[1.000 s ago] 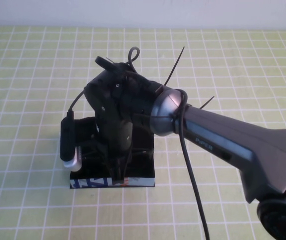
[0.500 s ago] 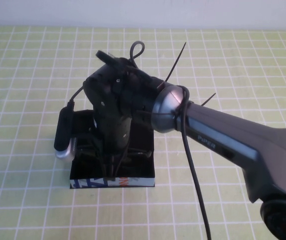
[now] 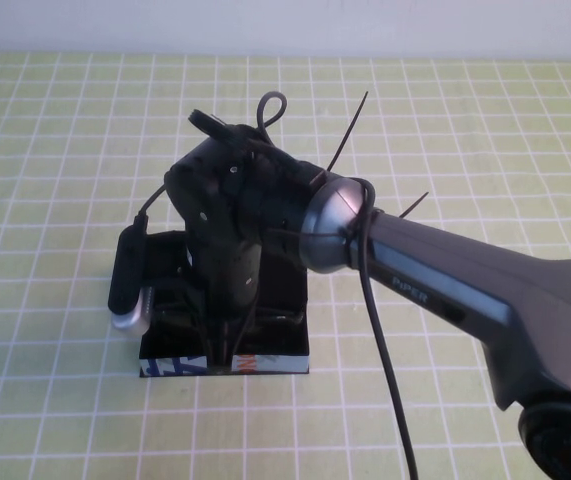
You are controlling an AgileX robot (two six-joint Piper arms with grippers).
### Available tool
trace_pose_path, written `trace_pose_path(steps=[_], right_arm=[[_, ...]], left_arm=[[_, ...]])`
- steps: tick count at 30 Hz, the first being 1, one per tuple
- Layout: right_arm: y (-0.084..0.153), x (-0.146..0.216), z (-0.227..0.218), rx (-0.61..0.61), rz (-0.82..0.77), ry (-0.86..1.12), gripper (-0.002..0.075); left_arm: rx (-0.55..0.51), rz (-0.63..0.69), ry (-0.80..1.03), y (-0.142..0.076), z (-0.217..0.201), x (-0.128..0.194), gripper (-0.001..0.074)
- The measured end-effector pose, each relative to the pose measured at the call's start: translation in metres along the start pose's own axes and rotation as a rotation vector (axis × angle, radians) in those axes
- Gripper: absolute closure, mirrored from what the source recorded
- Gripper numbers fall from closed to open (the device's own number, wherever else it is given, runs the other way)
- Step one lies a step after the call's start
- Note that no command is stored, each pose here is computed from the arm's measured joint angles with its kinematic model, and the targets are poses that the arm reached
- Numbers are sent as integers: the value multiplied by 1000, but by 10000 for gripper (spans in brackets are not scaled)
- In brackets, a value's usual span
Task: Return glasses to glasses case
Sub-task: Place the glasses in the glasses case
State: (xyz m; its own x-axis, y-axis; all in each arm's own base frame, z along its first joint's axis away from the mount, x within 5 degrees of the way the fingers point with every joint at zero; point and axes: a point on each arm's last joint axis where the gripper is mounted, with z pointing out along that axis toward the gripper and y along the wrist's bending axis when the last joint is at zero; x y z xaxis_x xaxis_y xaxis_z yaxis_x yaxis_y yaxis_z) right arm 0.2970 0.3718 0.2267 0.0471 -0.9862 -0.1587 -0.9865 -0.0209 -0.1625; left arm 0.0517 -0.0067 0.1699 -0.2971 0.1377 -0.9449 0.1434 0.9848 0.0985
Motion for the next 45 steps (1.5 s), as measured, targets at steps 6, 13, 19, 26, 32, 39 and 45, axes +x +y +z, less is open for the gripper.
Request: trace_pose_path(steps=[6,13,19,26,32,39,45], right_arm=[[1,-1,10,-20,3,9,659],[2,-1,18,-38,7,15,659],[2,-1,18,-40,7,14,654],[2,-1,19,-36,45,22,432],[1,0,18,-29,47,25,382],[-2,1,-2,15,65,6,387],[-7,7,-36,108,164,-15,468]], left_arm=[[0,0,0,0,0,0,737],[0,0,0,0,0,0,737],[0,0,0,0,0,0,737],[0,0,0,0,0,0,737],[0,0,0,0,0,0,737],[0,0,0,0,0,0,737],[0,0,0,0,0,0,737]])
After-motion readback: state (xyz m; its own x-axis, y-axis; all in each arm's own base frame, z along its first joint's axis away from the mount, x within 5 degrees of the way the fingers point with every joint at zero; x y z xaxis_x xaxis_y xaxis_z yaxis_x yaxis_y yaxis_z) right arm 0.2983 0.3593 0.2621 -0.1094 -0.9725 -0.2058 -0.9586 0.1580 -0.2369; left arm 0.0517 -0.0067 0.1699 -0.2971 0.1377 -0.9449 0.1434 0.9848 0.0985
